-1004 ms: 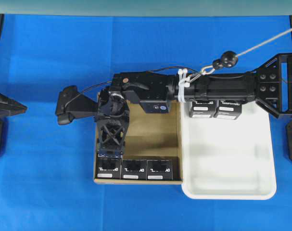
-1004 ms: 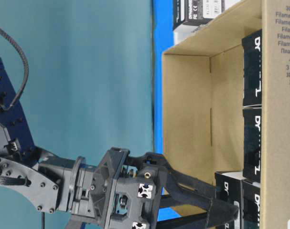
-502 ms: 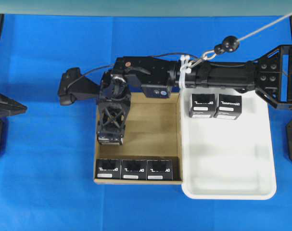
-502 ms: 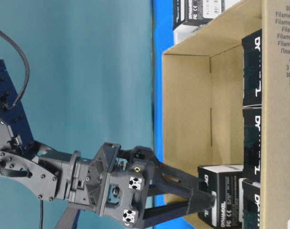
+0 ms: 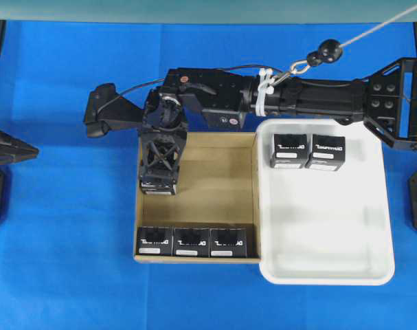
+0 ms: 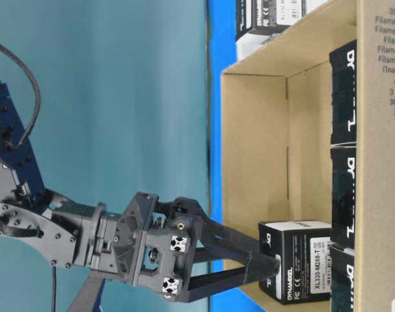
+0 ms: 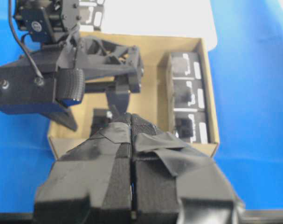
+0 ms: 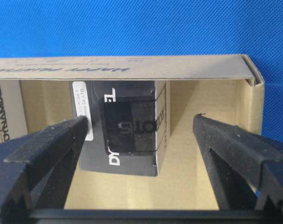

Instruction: Pick the box from inside the cardboard box.

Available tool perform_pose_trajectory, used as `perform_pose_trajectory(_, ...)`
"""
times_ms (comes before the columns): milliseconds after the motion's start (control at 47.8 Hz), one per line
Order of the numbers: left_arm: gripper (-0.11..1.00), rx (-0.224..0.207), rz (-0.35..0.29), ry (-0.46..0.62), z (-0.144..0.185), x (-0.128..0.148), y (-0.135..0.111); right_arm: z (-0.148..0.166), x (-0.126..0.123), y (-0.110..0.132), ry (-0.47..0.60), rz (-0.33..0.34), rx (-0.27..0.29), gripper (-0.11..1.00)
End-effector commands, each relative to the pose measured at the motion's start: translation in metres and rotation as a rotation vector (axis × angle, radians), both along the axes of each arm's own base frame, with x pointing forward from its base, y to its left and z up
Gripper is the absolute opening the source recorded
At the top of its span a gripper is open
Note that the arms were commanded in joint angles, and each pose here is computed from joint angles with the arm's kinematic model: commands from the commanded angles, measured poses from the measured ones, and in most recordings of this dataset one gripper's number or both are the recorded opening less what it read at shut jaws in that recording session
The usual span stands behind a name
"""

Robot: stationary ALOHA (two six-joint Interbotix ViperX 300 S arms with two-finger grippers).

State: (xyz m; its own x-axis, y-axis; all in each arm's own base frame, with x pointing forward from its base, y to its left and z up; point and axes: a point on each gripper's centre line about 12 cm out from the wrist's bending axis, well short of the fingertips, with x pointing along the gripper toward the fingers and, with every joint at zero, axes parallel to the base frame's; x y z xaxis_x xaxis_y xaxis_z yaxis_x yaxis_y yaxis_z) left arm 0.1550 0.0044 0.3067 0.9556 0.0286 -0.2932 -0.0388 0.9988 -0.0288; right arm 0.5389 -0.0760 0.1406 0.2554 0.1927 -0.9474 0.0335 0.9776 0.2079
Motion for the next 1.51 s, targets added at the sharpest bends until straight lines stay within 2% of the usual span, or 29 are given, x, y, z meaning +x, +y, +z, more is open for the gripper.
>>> perform_pose_trajectory(0, -0.07, 0.001, 0.004, -0.02, 0.008, 0.002, 0.001, 0.003, 0.002, 0.003, -0.004, 0.004, 0.0, 0.99)
perform_pose_trajectory(167, -0.07, 0.001, 0.004, -0.023, 0.009, 0.002, 0.001, 0.033, 0.007, 0.011, -0.048, 0.025, -0.006, 0.99)
perform_pose_trajectory(356, -0.07, 0.001, 0.004, -0.023, 0.009, 0.002, 0.001, 0.069, 0.01, 0.012, -0.054, 0.011, -0.002, 0.99)
perform_pose_trajectory(544, -0.07, 0.001, 0.004, -0.026, 0.01, 0.002, 0.001, 0.125, 0.003, 0.015, -0.025, 0.032, 0.007, 0.99)
perform_pose_trajectory(670, -0.07, 0.001, 0.004, -0.026, 0.01, 0.002, 0.001, 0.168, -0.002, 0.011, -0.05, 0.024, -0.035, 0.99)
perform_pose_trajectory(774, -0.07, 0.001, 0.001, -0.029, 0.011, 0.001, 0.0, 0.203, -0.005, 0.006, -0.126, -0.019, -0.067, 0.99)
perform_pose_trajectory(942, -0.07, 0.001, -0.004, -0.035, 0.013, 0.0, -0.001, 0.24, -0.019, 0.0, -0.185, -0.066, -0.105, 0.99)
perform_pose_trajectory(1109, -0.07, -0.001, -0.004, -0.035, 0.012, 0.0, -0.001, 0.246, -0.031, -0.006, -0.171, -0.081, -0.111, 0.99)
perform_pose_trajectory(1276, -0.07, -0.005, -0.002, -0.039, 0.013, 0.0, -0.001, 0.234, -0.039, -0.002, -0.111, -0.075, -0.098, 0.99)
perform_pose_trajectory(1486, -0.07, -0.036, 0.003, -0.041, 0.014, 0.0, -0.001, 0.209, -0.043, 0.009, -0.033, -0.048, -0.094, 0.99)
